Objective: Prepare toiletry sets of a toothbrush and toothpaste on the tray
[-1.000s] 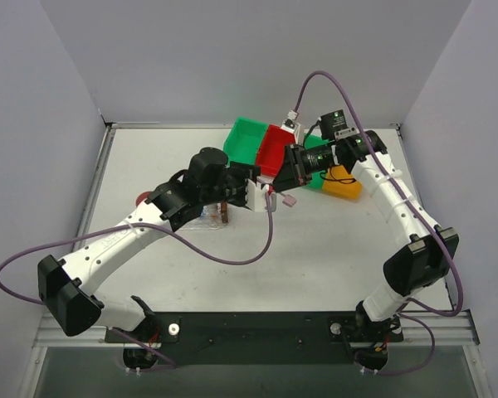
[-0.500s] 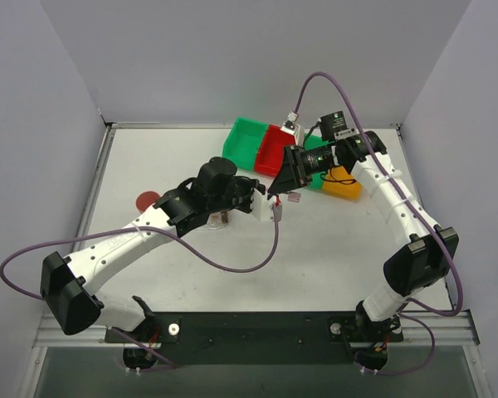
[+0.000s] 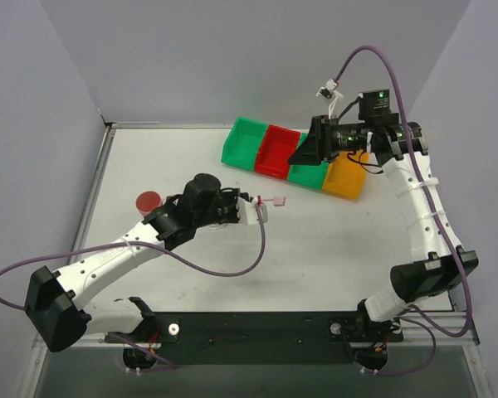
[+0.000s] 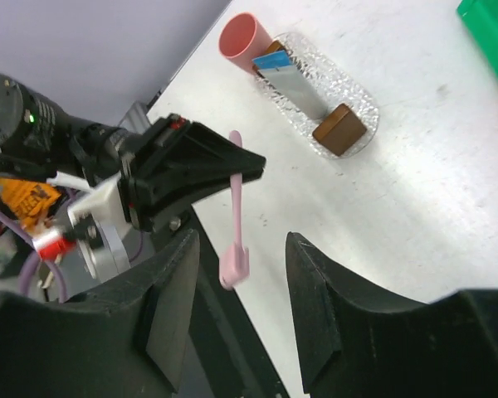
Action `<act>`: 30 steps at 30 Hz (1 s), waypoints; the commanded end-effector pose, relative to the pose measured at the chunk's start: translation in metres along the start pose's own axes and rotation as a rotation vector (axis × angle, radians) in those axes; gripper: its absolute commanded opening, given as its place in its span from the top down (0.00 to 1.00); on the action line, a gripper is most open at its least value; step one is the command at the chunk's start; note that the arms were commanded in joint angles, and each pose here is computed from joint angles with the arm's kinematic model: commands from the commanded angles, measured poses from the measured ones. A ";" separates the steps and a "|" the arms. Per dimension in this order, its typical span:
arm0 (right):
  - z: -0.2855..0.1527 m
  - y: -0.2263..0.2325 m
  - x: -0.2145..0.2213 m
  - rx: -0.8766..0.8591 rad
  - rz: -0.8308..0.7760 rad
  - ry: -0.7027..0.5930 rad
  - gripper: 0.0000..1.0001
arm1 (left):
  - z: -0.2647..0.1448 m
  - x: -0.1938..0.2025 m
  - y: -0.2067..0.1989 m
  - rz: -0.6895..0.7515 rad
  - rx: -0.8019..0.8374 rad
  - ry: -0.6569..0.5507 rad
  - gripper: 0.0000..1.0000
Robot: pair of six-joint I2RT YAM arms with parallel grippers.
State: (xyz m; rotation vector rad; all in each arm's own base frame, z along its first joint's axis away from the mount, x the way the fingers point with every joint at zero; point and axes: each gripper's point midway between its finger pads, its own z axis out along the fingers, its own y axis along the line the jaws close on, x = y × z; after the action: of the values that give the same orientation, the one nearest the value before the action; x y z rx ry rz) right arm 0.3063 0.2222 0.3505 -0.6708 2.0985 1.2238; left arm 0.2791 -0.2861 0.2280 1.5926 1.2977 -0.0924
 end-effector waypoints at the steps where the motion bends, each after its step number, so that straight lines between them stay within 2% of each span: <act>1: -0.029 0.025 -0.017 0.063 -0.193 -0.109 0.58 | -0.033 -0.025 0.061 -0.289 -0.229 -0.179 1.00; 6: -0.033 0.033 -0.014 0.090 -0.250 -0.166 0.57 | -0.051 -0.024 0.085 -0.542 -0.304 -0.256 1.00; 8: -0.028 0.041 -0.014 0.076 -0.295 -0.177 0.55 | -0.054 -0.030 0.088 -0.592 -0.297 -0.284 1.00; 9: -0.021 0.049 -0.009 0.073 -0.331 -0.166 0.55 | -0.056 -0.043 0.096 -0.646 -0.293 -0.340 1.00; 12: -0.007 0.055 -0.005 0.088 -0.398 -0.163 0.54 | -0.056 -0.062 0.098 -0.753 -0.223 -0.421 1.00; 14: 0.003 0.062 -0.010 0.068 -0.427 -0.194 0.54 | -0.061 -0.076 0.105 -0.775 -0.191 -0.485 1.00; 15: 0.003 0.065 -0.012 0.065 -0.434 -0.215 0.54 | -0.059 -0.082 0.103 -0.849 -0.148 -0.510 1.00; 19: 0.014 0.067 -0.018 0.053 -0.449 -0.260 0.54 | -0.062 -0.108 0.093 -0.901 0.003 -0.616 1.00; 30: 0.034 0.077 -0.024 -0.012 -0.428 -0.254 0.54 | -0.061 -0.127 0.065 -0.988 0.213 -0.754 1.00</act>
State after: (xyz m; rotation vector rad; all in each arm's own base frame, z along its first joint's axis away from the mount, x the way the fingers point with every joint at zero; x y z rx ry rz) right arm 0.2729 0.2775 0.3755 -0.8637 1.7266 0.9965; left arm 0.2630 -0.3137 0.3554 0.7596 1.4372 -1.1820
